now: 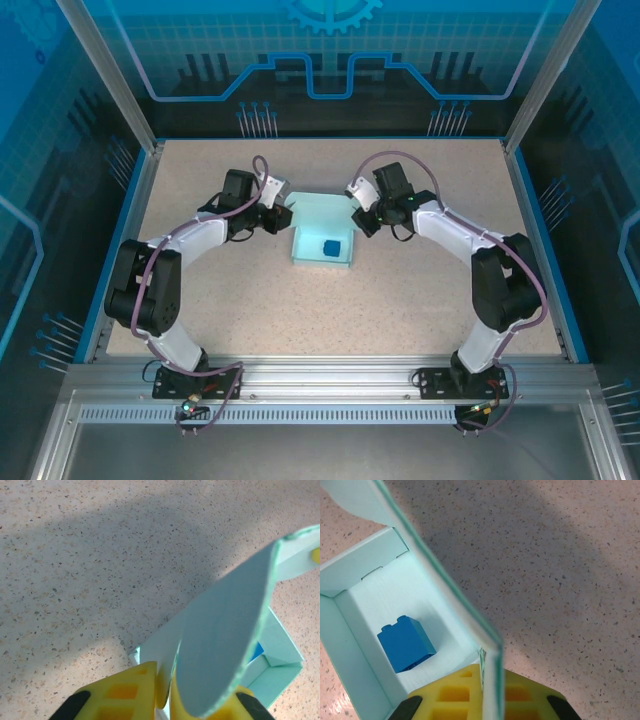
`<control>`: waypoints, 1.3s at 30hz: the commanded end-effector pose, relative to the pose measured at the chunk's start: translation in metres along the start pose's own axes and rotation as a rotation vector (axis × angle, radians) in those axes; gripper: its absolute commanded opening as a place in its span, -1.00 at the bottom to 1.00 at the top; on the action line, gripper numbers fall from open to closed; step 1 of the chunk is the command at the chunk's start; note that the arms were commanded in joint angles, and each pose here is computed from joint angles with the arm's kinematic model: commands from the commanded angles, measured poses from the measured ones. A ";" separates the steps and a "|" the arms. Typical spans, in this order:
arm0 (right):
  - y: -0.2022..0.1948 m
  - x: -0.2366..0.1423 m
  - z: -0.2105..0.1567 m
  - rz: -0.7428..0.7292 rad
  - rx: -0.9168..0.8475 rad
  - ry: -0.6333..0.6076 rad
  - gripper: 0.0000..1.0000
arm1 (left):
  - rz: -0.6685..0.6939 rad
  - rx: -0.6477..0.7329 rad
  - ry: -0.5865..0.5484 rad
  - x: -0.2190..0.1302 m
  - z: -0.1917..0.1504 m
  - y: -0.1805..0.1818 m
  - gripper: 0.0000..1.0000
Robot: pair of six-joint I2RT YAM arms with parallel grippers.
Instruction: Fold the paper box
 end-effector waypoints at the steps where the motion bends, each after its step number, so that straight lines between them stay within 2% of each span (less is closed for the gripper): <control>1: 0.000 -0.004 0.009 -0.086 0.055 0.006 -0.93 | -0.002 0.000 -0.052 -0.001 0.008 -0.003 -0.77; 8: -0.012 -0.008 0.008 -0.292 0.194 0.030 -0.91 | 0.098 -0.028 -0.104 -0.002 0.007 -0.011 -0.83; 19: -0.018 -0.003 0.012 -0.496 0.404 0.042 -0.93 | 0.287 -0.233 -0.223 -0.006 0.012 -0.022 -0.97; 30: -0.015 0.004 0.018 -0.606 0.513 0.014 -0.96 | 0.450 -0.376 -0.291 0.004 0.018 -0.027 -1.00; 39: -0.014 0.006 0.022 -0.592 0.526 -0.038 -0.97 | 0.559 -0.387 -0.339 0.008 0.024 -0.028 -1.00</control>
Point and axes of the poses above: each hand's point on the last joint's axis, 136 mm out from that joint toward the fingers, its own x axis out along the fingers, its own y axis along the line the jaws close on, z = x × y, the point moved 6 cm from there along -x, back along the fingers, and after that the axes turned 1 degree about -x, right-handed, at the moved point
